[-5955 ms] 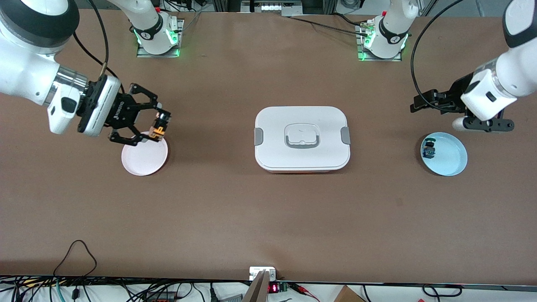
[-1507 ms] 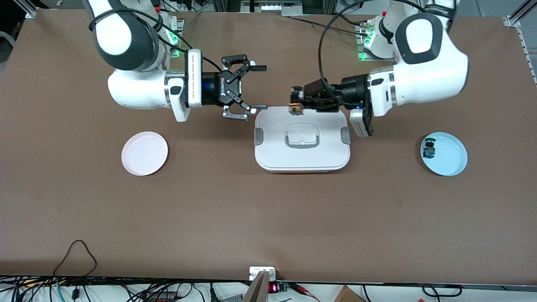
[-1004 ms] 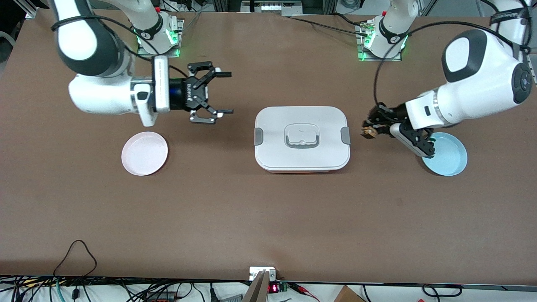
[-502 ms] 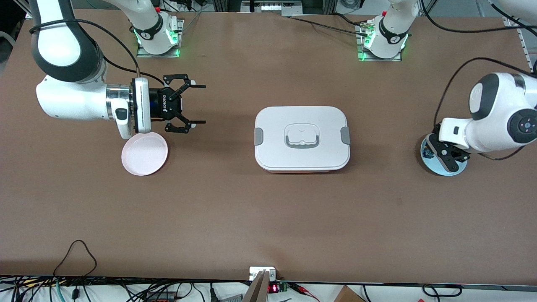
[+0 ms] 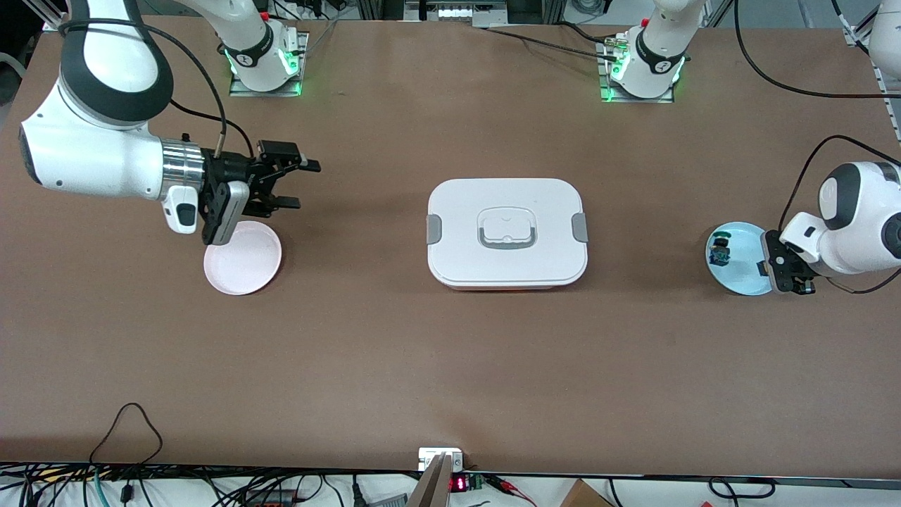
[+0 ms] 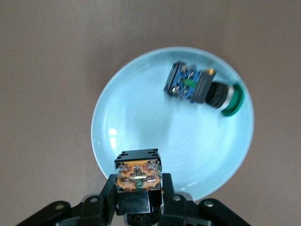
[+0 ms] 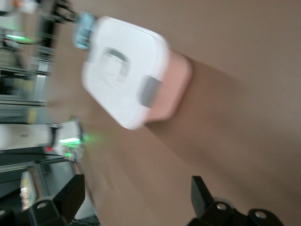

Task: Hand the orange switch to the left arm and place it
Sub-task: 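Lower the switch into the blue dish while the right gripper withdraws, then open the left gripper and release the switch in the blue dish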

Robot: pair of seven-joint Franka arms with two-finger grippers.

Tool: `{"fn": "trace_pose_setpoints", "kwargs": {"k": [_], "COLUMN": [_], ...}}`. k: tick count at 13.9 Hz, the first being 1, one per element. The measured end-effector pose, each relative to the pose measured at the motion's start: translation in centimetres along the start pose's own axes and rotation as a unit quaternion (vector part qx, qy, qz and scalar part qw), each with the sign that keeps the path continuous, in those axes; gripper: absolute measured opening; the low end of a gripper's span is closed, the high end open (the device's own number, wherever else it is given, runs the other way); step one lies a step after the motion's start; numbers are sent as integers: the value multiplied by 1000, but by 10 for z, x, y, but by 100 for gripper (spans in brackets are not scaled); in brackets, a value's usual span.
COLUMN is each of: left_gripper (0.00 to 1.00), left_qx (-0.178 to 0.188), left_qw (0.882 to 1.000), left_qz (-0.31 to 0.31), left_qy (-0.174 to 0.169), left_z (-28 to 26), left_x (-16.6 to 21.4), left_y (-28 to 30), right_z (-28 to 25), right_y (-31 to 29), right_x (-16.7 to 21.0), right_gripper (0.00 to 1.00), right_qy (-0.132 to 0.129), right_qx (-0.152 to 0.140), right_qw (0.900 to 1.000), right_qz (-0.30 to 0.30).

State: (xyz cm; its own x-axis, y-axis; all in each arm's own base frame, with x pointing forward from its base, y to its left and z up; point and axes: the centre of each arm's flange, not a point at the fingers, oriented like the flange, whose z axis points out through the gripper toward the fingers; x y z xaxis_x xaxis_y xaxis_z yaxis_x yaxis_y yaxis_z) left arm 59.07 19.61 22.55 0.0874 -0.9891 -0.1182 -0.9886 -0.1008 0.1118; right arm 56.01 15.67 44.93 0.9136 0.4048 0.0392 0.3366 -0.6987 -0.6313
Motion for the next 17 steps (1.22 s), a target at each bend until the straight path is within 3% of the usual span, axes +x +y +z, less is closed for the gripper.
{"fn": "trace_pose_setpoints", "kwargs": {"k": [1,3,6,9,11,13,15,17], "left_gripper": [42,42,42,67,85,100,100,100], "left_qx": [5,3,-2,-2,-16,-41,-69,-91], "left_qw": [1000,1000,999,999,998,998,996,993], "left_qz": [10,19,23,31,30,1,-33,-77], "left_qy": [10,24,31,37,46,55,42,26], "left_z": [15,36,44,39,24,-13,-61,-113], "left_x": [-6,-5,1,10,17,21,29,51], "left_y": [3,5,6,5,6,8,8,7], "right_z": [-5,-14,-35,-96,-144,-183,-211,-221], "right_y": [5,16,30,45,52,65,86,97], "right_x": [-2,-7,-19,-26,-34,-50,-68,-77], "right_gripper": [100,100,100,100,100,100,100,100], "right_qy": [-17,-43,-91,-90,-64,-33,-2,8], "right_qx": [-47,-139,-275,-359,-384,-365,-322,-310], "right_qw": [998,984,946,915,903,905,913,914], "right_qz": [37,107,143,160,179,215,250,264]}}
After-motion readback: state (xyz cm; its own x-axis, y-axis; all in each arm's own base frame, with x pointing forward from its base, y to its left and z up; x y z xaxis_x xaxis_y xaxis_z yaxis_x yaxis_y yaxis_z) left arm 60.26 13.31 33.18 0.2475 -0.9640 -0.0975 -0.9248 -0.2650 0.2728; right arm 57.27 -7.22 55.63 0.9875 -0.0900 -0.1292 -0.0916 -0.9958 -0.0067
